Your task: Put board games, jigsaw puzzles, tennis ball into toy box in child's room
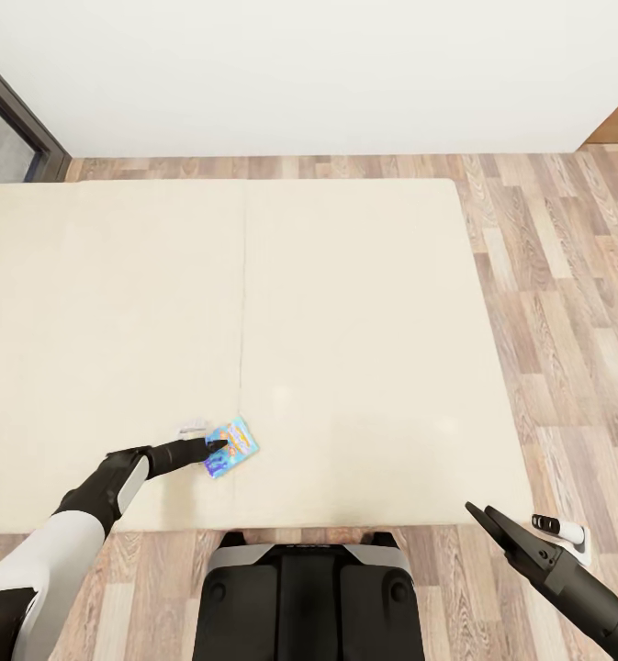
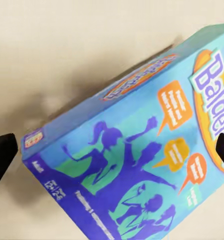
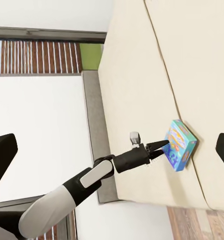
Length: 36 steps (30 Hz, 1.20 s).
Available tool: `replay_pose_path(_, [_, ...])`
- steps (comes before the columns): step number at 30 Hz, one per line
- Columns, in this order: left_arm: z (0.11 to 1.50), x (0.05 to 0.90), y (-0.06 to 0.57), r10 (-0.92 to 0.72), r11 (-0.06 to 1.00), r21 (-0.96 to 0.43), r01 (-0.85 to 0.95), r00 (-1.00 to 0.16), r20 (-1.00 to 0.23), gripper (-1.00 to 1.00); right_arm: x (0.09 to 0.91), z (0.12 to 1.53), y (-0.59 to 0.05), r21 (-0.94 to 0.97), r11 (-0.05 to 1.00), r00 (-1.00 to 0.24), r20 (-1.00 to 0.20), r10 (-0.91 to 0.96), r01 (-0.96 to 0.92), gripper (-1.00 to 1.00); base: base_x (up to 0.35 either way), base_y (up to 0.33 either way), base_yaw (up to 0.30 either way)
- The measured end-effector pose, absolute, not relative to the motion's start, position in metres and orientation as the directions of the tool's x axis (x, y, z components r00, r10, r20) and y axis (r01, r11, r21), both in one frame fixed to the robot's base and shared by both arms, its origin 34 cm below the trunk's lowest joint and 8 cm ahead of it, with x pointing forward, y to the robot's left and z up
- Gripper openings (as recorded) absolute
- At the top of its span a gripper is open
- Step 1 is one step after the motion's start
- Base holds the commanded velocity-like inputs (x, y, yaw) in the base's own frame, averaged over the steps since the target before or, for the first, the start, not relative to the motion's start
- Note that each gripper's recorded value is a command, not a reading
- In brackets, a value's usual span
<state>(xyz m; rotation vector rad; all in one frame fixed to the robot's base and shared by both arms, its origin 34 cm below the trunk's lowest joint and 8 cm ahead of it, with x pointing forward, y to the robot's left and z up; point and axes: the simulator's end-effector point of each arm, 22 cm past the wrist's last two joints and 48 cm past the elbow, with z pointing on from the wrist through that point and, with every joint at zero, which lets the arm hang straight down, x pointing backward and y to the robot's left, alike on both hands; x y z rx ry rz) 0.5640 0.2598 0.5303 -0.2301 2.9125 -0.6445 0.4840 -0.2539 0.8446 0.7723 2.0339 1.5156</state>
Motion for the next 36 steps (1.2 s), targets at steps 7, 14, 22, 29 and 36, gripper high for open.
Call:
replay_pose_path(7, [0.5301, 0.5643, 0.2591, -0.181, 0.896, -0.430, -0.116, -0.977, -0.113, 1.00, 0.4842, 0.8445, -0.2539, 0.962, 0.225, -0.723, -0.048, 0.690, 0.152, 1.00, 0.067, 0.030, 0.000])
replay_pose_path(14, [0.5301, 0.5644, 0.2583, -0.181, 0.895, -0.430, -0.116, -0.977, -0.113, 1.00, 0.4842, 0.8444, -0.2539, 0.962, 0.225, -0.723, -0.048, 0.690, 0.152, 1.00, 0.007, 0.003, 0.000])
replay_pose_path(22, [0.5300, 0.5642, 0.2579, -0.180, 0.895, -0.431, -0.115, -0.977, -0.113, 1.00, 0.4842, 0.8445, -0.2538, 0.962, 0.225, -0.723, -0.048, 0.690, 0.152, 1.00, 0.001, 0.000, 0.000])
replay_pose_path(29, [0.5301, 0.5644, 0.2578, -0.181, 0.895, -0.431, -0.116, -0.977, -0.113, 1.00, 0.4842, 0.8444, -0.2539, 0.962, 0.225, -0.723, -0.047, 0.690, 0.152, 1.00, 0.000, 0.000, 0.000])
replay_pose_path(36, [0.5301, 0.5643, 0.2577, -0.181, 0.895, -0.432, -0.116, -0.977, -0.113, 1.00, 0.4841, 0.8443, -0.2539, 0.962, 0.225, -0.722, -0.047, 0.690, 0.152, 1.00, 0.000, -0.001, 0.000])
